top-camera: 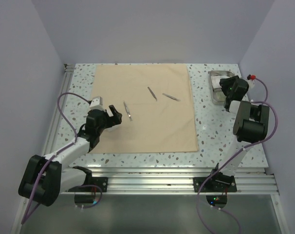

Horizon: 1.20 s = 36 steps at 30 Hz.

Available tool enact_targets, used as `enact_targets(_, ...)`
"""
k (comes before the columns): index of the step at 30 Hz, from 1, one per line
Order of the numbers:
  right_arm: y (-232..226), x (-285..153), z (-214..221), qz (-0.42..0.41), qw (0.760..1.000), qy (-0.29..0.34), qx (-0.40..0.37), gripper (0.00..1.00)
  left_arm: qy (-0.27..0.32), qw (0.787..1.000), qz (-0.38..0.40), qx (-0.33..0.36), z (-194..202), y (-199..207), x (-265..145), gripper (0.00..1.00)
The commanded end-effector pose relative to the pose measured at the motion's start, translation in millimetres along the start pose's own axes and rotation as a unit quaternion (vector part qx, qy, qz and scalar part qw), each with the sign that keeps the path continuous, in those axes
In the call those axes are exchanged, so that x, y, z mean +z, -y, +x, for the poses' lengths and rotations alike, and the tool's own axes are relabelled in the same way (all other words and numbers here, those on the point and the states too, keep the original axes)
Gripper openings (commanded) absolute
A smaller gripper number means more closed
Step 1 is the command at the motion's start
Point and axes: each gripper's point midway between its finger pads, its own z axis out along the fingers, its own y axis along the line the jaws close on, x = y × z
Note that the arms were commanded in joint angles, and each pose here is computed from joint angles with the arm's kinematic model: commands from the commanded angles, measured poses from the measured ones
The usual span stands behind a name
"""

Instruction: Prepare the surgical pack

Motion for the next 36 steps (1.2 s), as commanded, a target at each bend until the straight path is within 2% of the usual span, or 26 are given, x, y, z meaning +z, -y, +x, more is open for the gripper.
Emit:
enact_targets(1,-41,-30,-39,-0.022,0.998,0.052,-0.024,0.47,0.051,0.998,0.014,0.016,-32,14,-3,0.99)
enact_targets(5,-52,-61,-45,-0.015,0.998,0.049,-0.027,0.47,0.054,0.998,0.011,0.018,-34,14,-4,0.99)
enact_targets(8,-50,-80,-25,-0.010,1.000,0.012,-0.019,0.47,0.054,0.998,0.007,0.016,-35,13,-4,1.00)
enact_targets(11,-73,-112,10,-0.035,0.998,-0.045,-0.040,0.45,0.060,0.998,-0.013,0.014,-39,7,-5,1.00)
enact_targets(12,-89,-128,34,-0.050,0.994,-0.076,-0.057,0.45,0.065,0.998,-0.020,0.011,-42,5,-6,1.00)
enact_targets(17,-131,-179,124,-0.122,0.969,-0.187,-0.107,0.45,0.072,0.996,-0.060,-0.004,-46,-13,-8,1.00)
enact_targets(21,-164,-222,212,-0.184,0.928,-0.292,-0.138,0.44,0.060,0.995,-0.081,-0.019,-43,-25,-4,1.00)
enact_targets(23,-164,-230,249,-0.189,0.911,-0.328,-0.164,0.43,0.054,0.994,-0.094,-0.025,-42,-32,-2,1.00)
enact_targets(24,-180,-245,270,-0.214,0.896,-0.346,-0.178,0.44,0.050,0.993,-0.100,-0.030,-41,-35,-1,0.99)
enact_targets(26,-177,-255,312,-0.224,0.868,-0.394,-0.201,0.45,0.052,0.992,-0.111,-0.039,-42,-43,-2,0.99)
enact_targets(27,-194,-267,331,-0.251,0.851,-0.410,-0.212,0.45,0.051,0.990,-0.120,-0.047,-41,-47,-3,0.99)
enact_targets(29,-189,-281,373,-0.257,0.822,-0.452,-0.233,0.47,0.065,0.986,-0.144,-0.062,-45,-58,-9,0.99)
enact_targets(30,-207,-287,381,-0.282,0.809,-0.458,-0.238,0.47,0.070,0.984,-0.146,-0.070,-47,-60,-11,0.99)
enact_targets(36,-226,-310,450,-0.317,0.752,-0.505,-0.282,0.48,0.097,0.979,-0.155,-0.092,-52,-66,-22,0.98)
